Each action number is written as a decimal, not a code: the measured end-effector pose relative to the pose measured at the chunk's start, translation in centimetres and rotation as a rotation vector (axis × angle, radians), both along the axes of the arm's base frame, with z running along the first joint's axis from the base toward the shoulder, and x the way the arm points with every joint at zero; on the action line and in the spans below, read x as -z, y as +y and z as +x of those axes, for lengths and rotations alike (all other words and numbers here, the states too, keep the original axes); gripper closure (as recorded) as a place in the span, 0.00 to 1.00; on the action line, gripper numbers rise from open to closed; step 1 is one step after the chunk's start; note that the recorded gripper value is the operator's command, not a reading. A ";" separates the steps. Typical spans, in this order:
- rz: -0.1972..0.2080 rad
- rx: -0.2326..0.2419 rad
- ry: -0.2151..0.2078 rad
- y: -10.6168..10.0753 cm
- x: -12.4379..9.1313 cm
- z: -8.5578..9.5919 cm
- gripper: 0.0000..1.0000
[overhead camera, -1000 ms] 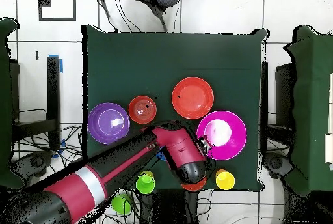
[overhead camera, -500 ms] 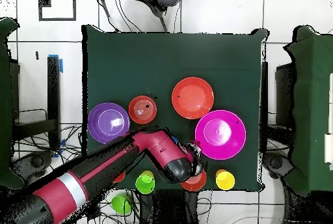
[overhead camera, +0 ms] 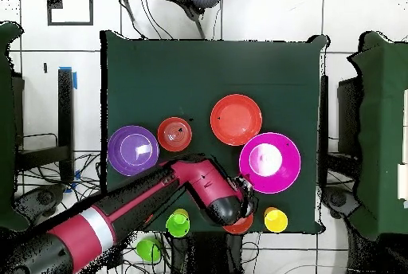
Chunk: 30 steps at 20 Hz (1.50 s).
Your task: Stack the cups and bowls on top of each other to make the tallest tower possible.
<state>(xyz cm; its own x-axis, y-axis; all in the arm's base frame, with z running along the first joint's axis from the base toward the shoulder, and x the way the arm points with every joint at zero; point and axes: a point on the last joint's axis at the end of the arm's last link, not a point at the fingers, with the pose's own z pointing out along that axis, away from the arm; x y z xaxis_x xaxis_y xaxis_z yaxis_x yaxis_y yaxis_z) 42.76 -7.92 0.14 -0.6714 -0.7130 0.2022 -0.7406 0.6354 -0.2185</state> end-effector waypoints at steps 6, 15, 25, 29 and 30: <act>0.012 0.026 -0.025 -0.6 -0.8 0.5 0.00; 0.038 0.055 -0.068 -1.0 -1.9 1.5 0.00; 0.059 0.049 -0.062 0.0 -1.1 1.3 0.00; 0.063 0.044 -0.058 0.3 -0.8 1.2 0.00; 0.067 0.041 -0.057 0.5 -0.6 1.2 0.00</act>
